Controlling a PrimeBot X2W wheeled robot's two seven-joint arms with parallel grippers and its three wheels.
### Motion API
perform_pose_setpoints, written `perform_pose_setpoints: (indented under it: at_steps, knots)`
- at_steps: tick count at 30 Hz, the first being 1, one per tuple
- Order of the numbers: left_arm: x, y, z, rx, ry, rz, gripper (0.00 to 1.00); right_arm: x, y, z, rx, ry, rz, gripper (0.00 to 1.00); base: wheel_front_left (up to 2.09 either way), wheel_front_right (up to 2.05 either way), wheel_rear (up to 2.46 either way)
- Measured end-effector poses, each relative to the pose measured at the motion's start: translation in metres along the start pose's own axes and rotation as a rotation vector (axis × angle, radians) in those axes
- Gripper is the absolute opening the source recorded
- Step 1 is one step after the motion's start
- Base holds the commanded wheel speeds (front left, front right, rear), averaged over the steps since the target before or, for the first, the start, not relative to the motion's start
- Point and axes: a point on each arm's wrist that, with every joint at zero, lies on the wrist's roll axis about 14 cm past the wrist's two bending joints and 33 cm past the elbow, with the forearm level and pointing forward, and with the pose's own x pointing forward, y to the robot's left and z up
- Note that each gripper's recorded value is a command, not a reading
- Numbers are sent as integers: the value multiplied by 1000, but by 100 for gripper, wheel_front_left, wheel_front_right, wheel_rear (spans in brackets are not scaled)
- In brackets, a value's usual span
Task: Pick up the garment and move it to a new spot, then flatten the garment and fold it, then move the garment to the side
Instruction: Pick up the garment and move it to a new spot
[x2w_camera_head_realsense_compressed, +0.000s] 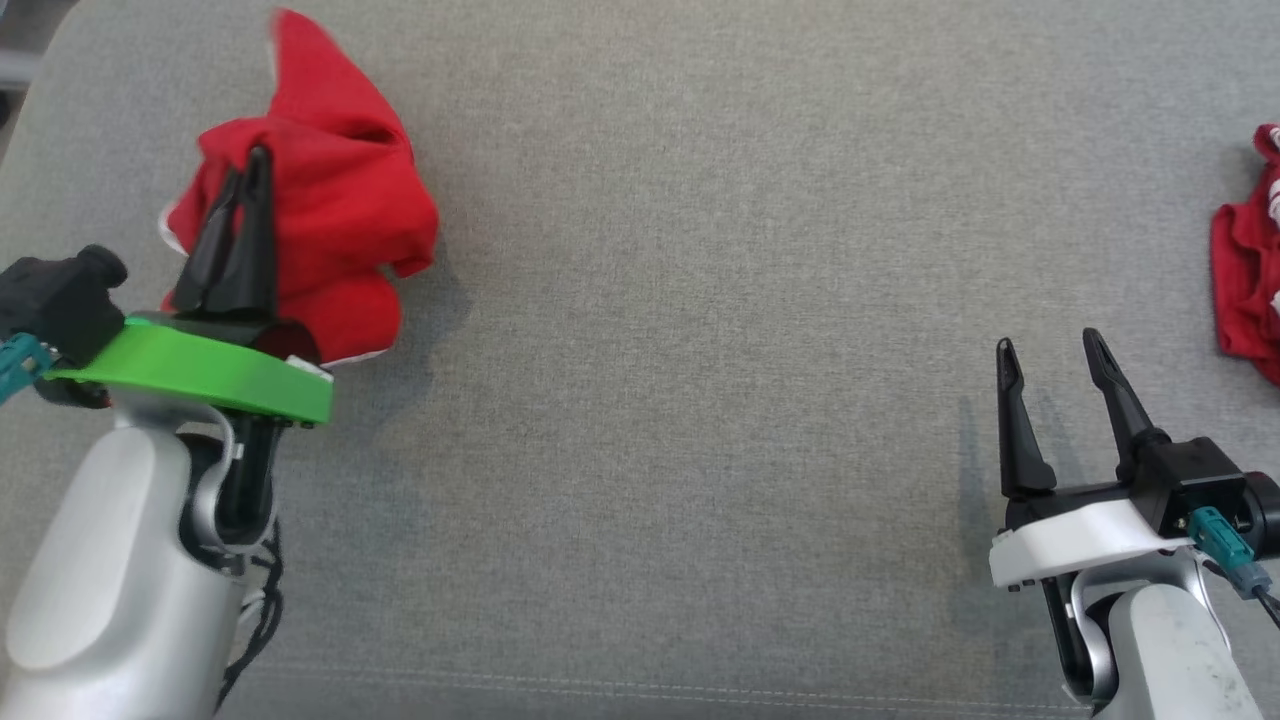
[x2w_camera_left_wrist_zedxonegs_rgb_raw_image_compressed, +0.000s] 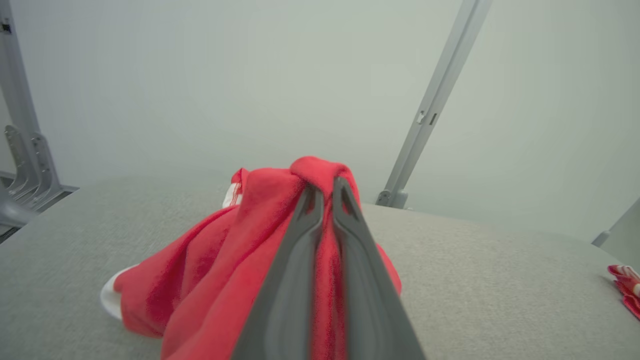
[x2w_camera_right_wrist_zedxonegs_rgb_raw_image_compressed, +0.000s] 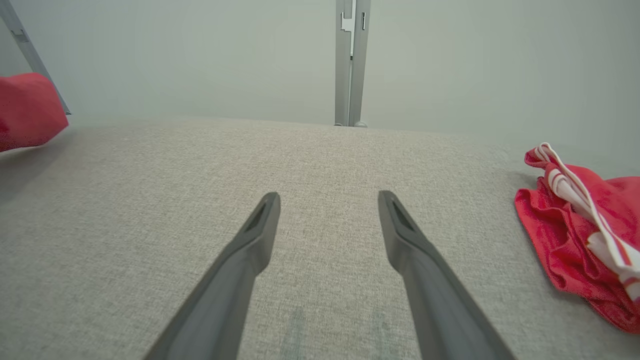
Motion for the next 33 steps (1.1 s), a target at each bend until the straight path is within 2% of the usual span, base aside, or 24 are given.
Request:
perform_pose_setpoints:
  at_steps: [2, 3, 8, 13, 17, 21, 23, 24, 25, 26, 27, 33]
  knots:
    - [2, -34, 14, -23, -26, -73, 0, -8, -3, 6, 3, -9, -14, 100, 0, 0, 0]
    - [2, -34, 14, -23, -26, -73, 0, -8, -3, 6, 3, -9, -14, 100, 0, 0, 0]
    - [-1, -116, 29, -53, -27, -262, 0, -26, -19, 22, 22, -43, -69, 100, 0, 0, 0]
    - [-14, -187, 27, -104, 17, -437, 0, -48, -43, 30, 31, -60, -150, 100, 0, 0, 0]
    - [-17, -209, -1, -68, 108, -478, 0, -63, -60, 36, 40, -72, -209, 100, 0, 0, 0]
    - [-22, -219, -55, -41, 272, -489, 0, -79, -75, 38, 39, -75, -264, 100, 0, 0, 0]
    - [-25, -213, -87, 29, 351, -479, 0, -86, -81, 38, 41, -73, -286, 100, 0, 0, 0]
    - [-26, -207, -103, 81, 380, -472, 11, -89, -83, 38, 39, -72, -296, 100, 0, 0, 0]
    - [-26, -201, -115, 88, 407, -450, 41, -92, -85, 38, 40, -71, -306, 100, 0, 0, 0]
    - [-28, -197, -128, 68, 440, -428, 81, -95, -89, 38, 44, -72, -319, 100, 0, 0, 0]
    - [-32, -196, -141, 56, 474, -420, 100, -97, -92, 38, 43, -72, -330, 100, 0, 0, 0]
    - [-42, -173, -167, 27, 496, -346, 100, -105, -102, 35, 39, -60, -367, 100, 0, 0, 0]
